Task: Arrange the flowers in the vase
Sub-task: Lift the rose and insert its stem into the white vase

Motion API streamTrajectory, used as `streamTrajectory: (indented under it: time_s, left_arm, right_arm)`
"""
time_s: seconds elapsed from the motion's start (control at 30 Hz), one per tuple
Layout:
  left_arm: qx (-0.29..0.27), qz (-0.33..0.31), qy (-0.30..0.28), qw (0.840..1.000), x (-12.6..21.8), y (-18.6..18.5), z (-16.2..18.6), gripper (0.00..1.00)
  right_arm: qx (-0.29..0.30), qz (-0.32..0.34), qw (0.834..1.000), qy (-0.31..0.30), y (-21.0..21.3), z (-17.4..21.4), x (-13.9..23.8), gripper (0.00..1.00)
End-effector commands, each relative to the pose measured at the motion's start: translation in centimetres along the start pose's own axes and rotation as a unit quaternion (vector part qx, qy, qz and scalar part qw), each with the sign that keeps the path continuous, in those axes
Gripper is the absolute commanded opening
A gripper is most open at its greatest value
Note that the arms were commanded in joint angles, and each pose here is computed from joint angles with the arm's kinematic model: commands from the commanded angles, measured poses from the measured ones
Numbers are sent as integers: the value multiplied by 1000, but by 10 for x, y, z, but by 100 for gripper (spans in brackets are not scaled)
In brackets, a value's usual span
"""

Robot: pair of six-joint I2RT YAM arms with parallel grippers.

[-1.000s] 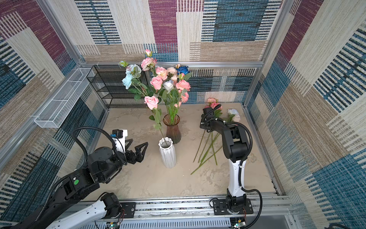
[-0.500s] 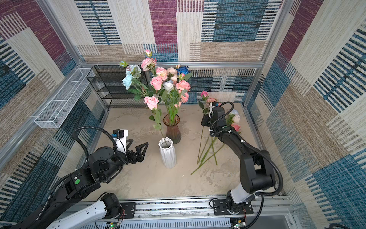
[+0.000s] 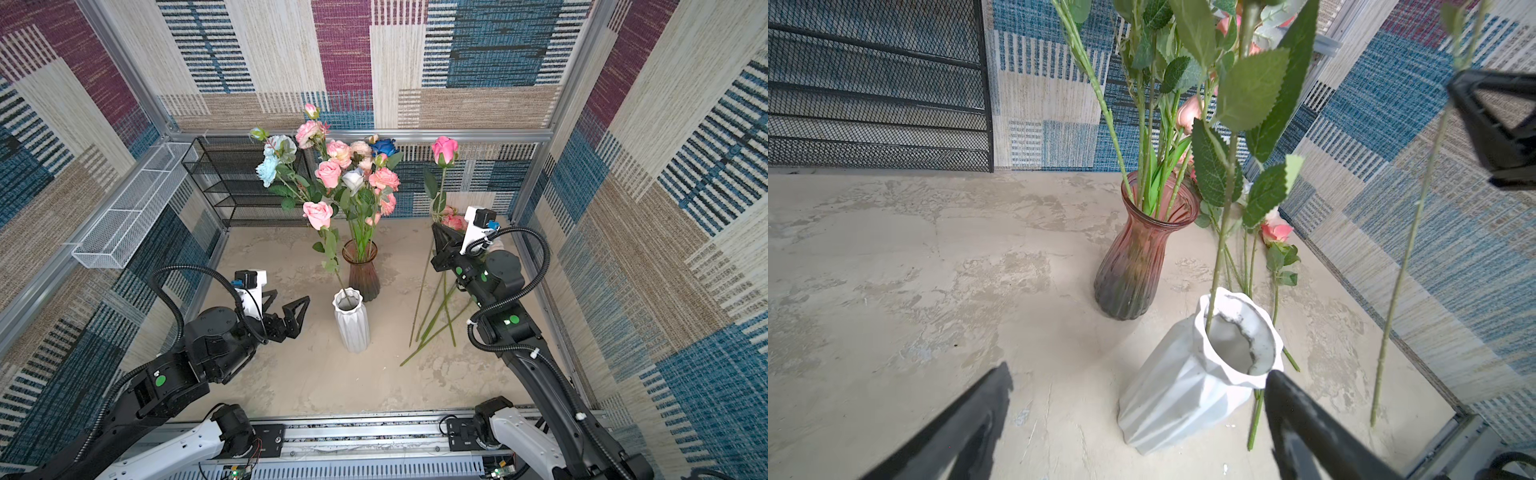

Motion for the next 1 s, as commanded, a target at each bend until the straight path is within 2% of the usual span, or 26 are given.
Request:
streamTrajectory:
  time_s: [0.0,0.17,0.33,0.63,0.77,0.97]
  left_arm:
    - [-1,-6,-6,1000,2,1,-4,97]
    - [0,-8,-9,1000,5,1,-7,96]
    - [2,-9,-11,1000,8,2,-8,97]
    - [0,-9,-10,1000,8,2,-10,96]
    - [0,-9,-10,1000,8,2,-10,96]
    - [1,-8,-11,1000,9,2,-10,97]
  right_arm:
    - [33,-96,995,-22,33,-18,2,0]
    - [77,-197,977,-31,95,-31,-15,0]
    - [100,-272,954,-79,141,-42,-27,0]
    - [127,-323,926,-148,172,-30,-65,0]
    - [139,-321,925,-150,179,-25,-80,0]
    - [142,-311,934,-102,169,10,-92,0]
Point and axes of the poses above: each gripper's point midway between its finger pads, its own x axis back along the fingers, its own y axis along the line the jaws close on, z = x × y, the point moved 10 cm from there along x, back along the fingers, and after that the axes turned 7 degrees about -x, right-handed, at the moved point
